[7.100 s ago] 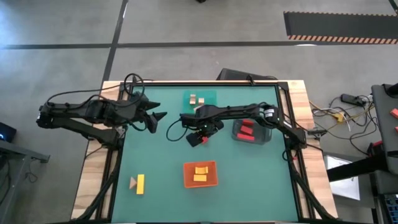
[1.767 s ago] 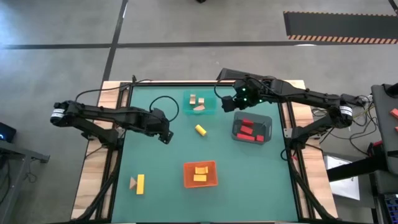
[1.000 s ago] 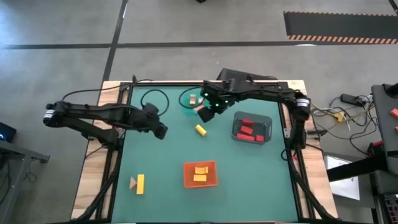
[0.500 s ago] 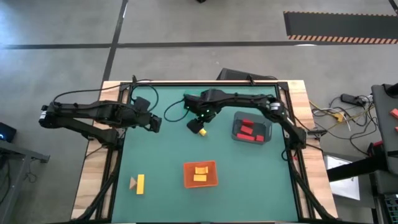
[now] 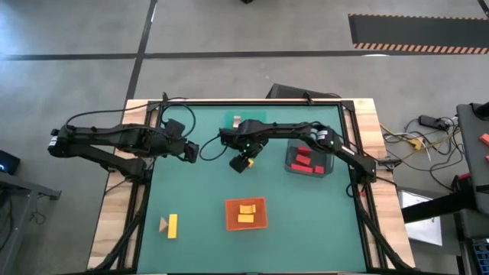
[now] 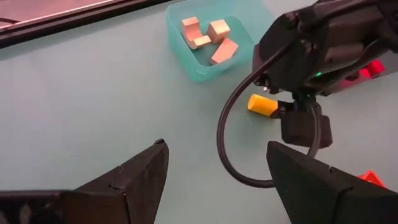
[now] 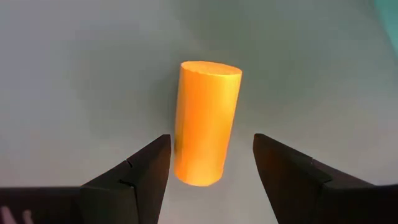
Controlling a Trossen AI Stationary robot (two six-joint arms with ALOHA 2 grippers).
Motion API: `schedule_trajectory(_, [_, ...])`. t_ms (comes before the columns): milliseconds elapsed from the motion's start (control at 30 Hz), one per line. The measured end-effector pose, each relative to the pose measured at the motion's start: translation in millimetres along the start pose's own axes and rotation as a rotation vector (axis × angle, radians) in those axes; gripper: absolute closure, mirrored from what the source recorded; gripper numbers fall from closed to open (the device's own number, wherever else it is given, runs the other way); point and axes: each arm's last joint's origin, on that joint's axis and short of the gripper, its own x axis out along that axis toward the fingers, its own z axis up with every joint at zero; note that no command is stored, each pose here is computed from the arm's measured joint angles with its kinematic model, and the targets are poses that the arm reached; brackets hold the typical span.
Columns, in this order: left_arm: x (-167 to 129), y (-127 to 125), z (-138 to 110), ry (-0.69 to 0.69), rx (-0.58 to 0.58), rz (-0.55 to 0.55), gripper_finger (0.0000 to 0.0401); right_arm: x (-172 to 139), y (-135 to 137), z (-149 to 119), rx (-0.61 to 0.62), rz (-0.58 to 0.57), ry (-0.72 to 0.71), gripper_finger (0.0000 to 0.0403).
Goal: Sort & place blocks by color
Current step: Put the yellow block into the orange bin
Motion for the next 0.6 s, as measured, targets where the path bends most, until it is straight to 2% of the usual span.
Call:
schedule_trajectory(233, [0.0,0.0,0.0,0.000,0.000,0.000,0.0146,8.8,0.1,2.2,-0.022,-0.003,0.006,0.0189])
schedule_trajectory(333, [0.0,0.0,0.0,0.000,0.000,0.000,0.0146,9.9,0.1,2.4,-0.023,-0.002,0.004,0.0215])
schedule_trajectory(500, [0.6,-0.4,-0.1,0.001,0.009,0.002,0.0146,10.0,0.5,2.6,-0.038,0.008,0.005,0.0283])
schedule_trajectory(600, [1.0,-0.6,-0.3,0.002,0.022,0.003,0.0146,10.4,1.1,2.7,-0.045,0.026,0.009,0.0289])
